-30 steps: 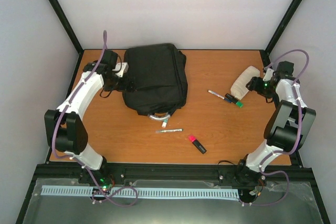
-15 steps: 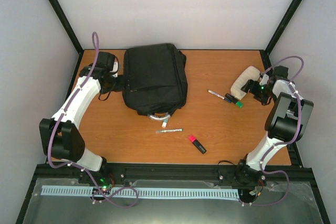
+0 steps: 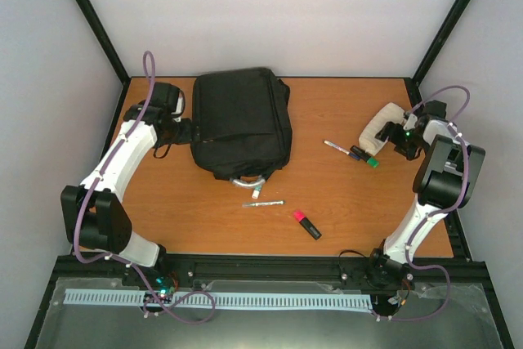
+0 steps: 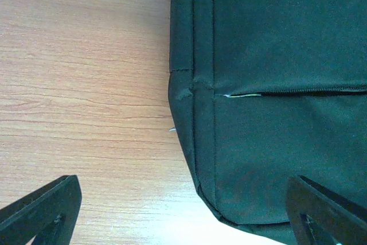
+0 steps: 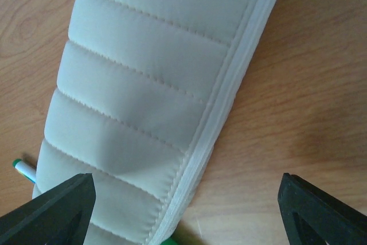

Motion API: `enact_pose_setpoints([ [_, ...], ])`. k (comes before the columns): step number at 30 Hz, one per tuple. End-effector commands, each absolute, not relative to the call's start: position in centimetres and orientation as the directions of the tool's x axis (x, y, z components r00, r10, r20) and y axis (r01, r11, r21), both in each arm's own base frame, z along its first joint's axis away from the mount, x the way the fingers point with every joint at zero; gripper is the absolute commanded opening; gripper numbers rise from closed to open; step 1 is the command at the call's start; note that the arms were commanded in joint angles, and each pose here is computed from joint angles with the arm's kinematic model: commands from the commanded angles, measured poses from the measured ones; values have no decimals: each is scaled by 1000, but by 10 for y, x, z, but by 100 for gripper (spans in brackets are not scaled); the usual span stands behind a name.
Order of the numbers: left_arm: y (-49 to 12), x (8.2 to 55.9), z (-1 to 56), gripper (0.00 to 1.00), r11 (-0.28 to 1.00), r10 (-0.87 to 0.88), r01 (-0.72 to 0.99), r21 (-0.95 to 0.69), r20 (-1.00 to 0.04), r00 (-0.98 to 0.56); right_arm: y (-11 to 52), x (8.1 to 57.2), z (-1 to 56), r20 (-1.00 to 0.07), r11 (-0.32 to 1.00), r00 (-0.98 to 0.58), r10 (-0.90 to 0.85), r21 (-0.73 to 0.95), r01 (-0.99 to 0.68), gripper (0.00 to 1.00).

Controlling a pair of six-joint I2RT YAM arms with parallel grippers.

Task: Pack the student bag
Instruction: Pick up the stationery from the center of the board.

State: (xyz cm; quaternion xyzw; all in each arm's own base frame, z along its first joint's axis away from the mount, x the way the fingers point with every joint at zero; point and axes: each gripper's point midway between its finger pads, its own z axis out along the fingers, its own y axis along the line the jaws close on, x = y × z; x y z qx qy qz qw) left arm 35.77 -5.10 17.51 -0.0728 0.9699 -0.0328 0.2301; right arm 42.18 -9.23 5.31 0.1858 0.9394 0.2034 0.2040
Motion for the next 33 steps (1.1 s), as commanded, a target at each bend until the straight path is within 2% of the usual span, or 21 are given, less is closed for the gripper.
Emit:
enact_pose_setpoints([
  [1,-43,359,186,100,988,-156,-135,-79,-479,-864,-103,437,57,-340,852,-831,440,452,265,89],
  [16,-42,359,182,100,991,-131,-115,-63,-470,-873,-84,461,48,-345,867,-856,384,454,206,87],
  [21,-41,359,182,100,993,-122,-109,-53,-468,-875,-79,478,54,-382,887,-858,344,431,165,82],
  [27,-41,359,180,100,993,-119,-107,-53,-465,-877,-62,503,70,-447,901,-852,273,428,65,66],
  [33,-42,359,180,100,993,-116,-102,-56,-465,-877,-44,510,70,-458,925,-864,210,378,24,63],
])
